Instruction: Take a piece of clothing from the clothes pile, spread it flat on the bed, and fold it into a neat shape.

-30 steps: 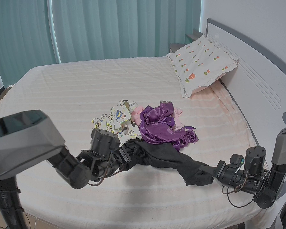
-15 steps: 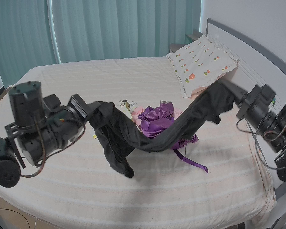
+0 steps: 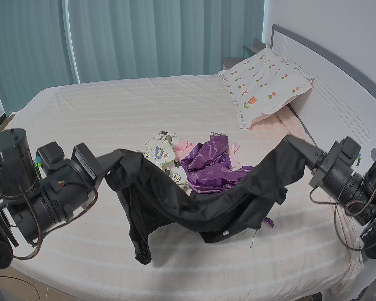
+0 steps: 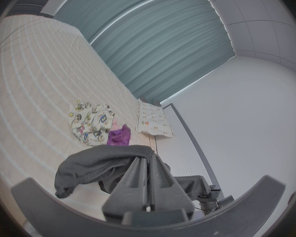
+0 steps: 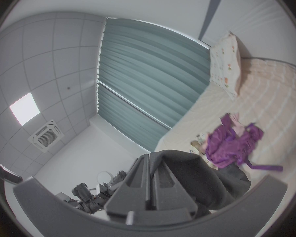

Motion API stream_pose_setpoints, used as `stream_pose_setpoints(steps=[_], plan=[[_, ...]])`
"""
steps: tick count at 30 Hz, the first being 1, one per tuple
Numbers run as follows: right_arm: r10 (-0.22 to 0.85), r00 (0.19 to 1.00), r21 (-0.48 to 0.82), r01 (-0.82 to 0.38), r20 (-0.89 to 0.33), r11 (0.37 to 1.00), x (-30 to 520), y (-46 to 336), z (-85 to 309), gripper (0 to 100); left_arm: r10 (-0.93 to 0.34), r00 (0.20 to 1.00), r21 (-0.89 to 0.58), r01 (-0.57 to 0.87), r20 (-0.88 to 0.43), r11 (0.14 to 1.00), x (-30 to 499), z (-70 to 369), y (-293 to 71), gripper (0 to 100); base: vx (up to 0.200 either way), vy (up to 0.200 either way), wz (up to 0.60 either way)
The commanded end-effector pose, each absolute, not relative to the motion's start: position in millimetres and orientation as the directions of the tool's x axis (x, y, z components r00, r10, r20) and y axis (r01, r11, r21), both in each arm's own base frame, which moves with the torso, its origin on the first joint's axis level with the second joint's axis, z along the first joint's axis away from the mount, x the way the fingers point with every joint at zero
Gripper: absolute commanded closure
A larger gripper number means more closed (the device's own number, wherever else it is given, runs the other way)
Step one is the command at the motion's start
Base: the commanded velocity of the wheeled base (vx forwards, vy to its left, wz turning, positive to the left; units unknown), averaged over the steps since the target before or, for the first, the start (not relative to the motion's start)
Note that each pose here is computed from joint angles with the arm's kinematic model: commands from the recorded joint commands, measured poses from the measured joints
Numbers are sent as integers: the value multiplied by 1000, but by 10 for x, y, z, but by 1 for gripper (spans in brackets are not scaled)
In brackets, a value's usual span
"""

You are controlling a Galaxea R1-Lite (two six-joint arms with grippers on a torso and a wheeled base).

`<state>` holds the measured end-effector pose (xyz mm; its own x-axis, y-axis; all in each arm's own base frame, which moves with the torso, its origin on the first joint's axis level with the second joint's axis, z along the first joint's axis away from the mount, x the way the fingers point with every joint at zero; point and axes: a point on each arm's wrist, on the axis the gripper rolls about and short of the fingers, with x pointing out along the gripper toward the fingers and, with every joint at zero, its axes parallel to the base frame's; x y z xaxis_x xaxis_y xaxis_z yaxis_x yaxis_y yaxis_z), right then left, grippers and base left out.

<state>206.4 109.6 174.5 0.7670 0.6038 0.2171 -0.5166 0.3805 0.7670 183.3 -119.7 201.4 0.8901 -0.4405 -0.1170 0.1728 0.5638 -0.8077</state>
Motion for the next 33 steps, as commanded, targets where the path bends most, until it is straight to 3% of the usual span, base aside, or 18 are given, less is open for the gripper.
stream_pose_setpoints(steps=[1,9,19,33], plan=[[633,773,810,-404,53,426,2110,1189,1306,100,-472,859,-801,134,-200,583,1791,1723,-1254,100,0,0,0],[643,764,822,-393,42,413,2091,1224,1283,100,-481,846,-794,121,-231,595,1722,1523,-1244,100,0,0,0],[630,775,821,-388,44,419,2045,1255,1291,100,-474,839,-786,95,-268,611,1678,1430,-1207,100,-200,0,0],[628,777,822,-383,39,422,2044,1265,1282,100,-478,849,-847,72,-225,527,1685,1526,-1184,100,-14,0,0]])
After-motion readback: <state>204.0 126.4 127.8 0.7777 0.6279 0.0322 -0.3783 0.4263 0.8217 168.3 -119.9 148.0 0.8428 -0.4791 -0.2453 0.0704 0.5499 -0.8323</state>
